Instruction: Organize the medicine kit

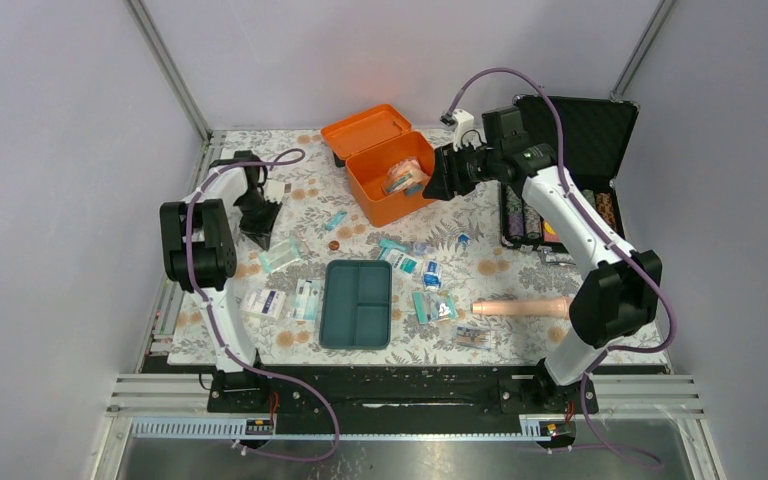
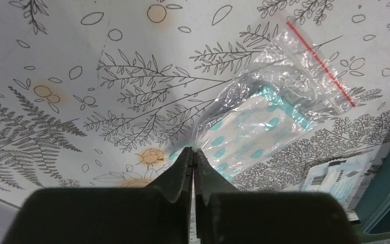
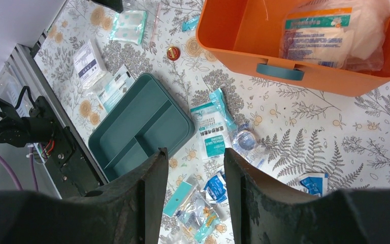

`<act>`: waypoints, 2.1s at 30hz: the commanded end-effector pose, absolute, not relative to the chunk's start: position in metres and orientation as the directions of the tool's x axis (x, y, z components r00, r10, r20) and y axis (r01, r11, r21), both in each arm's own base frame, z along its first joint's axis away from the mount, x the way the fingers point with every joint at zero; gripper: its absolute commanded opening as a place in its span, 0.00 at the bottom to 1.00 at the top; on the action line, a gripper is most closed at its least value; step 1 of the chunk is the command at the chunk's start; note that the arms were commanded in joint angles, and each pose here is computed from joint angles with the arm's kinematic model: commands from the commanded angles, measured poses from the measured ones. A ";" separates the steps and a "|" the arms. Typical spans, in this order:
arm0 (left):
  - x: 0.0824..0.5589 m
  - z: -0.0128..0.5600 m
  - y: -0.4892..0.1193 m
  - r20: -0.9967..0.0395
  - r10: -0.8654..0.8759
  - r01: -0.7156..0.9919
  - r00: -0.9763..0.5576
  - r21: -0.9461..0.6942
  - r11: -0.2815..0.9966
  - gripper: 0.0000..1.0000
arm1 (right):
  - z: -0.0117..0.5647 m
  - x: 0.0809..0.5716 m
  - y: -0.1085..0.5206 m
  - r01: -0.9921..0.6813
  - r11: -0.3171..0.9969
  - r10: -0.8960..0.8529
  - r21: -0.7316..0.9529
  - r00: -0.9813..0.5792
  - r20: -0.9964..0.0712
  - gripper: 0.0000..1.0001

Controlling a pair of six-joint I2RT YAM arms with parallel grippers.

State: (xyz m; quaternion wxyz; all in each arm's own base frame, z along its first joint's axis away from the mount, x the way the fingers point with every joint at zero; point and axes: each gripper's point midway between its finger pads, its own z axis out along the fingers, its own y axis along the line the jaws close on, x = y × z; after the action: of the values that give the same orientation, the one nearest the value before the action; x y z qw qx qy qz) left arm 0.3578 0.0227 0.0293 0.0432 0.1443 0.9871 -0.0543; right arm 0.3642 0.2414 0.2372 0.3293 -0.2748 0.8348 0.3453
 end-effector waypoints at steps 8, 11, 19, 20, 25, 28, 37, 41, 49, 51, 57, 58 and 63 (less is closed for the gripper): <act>0.348 0.159 -0.047 -0.429 0.241 0.409 -0.871 -0.357 0.840 0.00 | 0.261 0.359 0.244 -0.729 0.572 -0.222 0.377 -0.580 -0.784 0.53; 0.344 0.217 -0.075 -0.551 0.199 0.485 -0.810 -0.440 0.756 0.00 | 0.266 0.363 0.248 -0.725 0.565 -0.200 0.394 -0.583 -0.787 0.59; 0.375 0.336 -0.120 -0.762 -0.100 0.550 -0.640 -0.545 0.632 0.00 | 0.288 0.374 0.286 -0.675 0.400 -0.058 0.621 -0.694 -0.717 0.72; 0.381 0.348 -0.123 -0.779 -0.143 0.555 -0.610 -0.549 0.625 0.00 | 0.294 0.377 0.293 -0.670 0.361 -0.036 0.649 -0.706 -0.708 0.73; 0.389 0.375 -0.141 -0.812 -0.187 0.621 -0.553 -0.552 0.557 0.00 | 0.327 0.395 0.321 -0.716 0.220 0.010 0.663 -0.678 -0.735 0.76; 0.386 0.374 -0.150 -0.790 -0.182 0.629 -0.586 -0.584 0.512 0.00 | 0.338 0.407 0.335 -0.743 0.184 0.024 0.644 -0.651 -0.758 0.77; 0.378 0.367 -0.170 -0.761 -0.155 0.644 -0.630 -0.623 0.443 0.00 | 0.363 0.410 0.378 -0.818 0.063 0.023 0.572 -0.572 -0.820 0.77; 0.377 0.360 -0.176 -0.746 -0.145 0.637 -0.650 -0.639 0.432 0.00 | 0.369 0.404 0.388 -0.828 0.037 0.019 0.560 -0.560 -0.828 0.62; 0.387 0.332 -0.175 -0.723 -0.155 0.573 -0.673 -0.643 0.507 0.00 | 0.361 0.408 0.385 -0.832 0.081 0.014 0.549 -0.549 -0.835 0.00; 0.392 0.321 -0.168 -0.724 -0.152 0.541 -0.673 -0.622 0.566 0.18 | 0.349 0.412 0.380 -0.820 0.129 -0.002 0.558 -0.563 -0.827 0.00; 0.396 0.290 -0.143 -0.744 -0.087 0.474 -0.662 -0.506 0.721 0.55 | 0.303 0.451 0.337 -0.859 0.361 -0.149 0.363 -0.437 -0.887 0.00; 0.395 0.286 -0.141 -0.743 -0.077 0.471 -0.664 -0.497 0.728 0.55 | 0.297 0.463 0.326 -0.866 0.409 -0.196 0.287 -0.391 -0.900 0.00; 0.385 0.269 -0.137 -0.735 -0.076 0.451 -0.674 -0.490 0.746 0.56 | 0.246 0.509 0.292 -0.857 0.512 -0.401 0.052 -0.292 -0.868 0.00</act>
State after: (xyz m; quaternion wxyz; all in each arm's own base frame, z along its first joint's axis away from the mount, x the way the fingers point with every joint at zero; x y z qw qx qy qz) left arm 0.3925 -0.1482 0.2692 0.3626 0.1027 0.8470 -0.3748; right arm 0.4781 0.3305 0.2876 0.4158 -0.3536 0.7333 0.4053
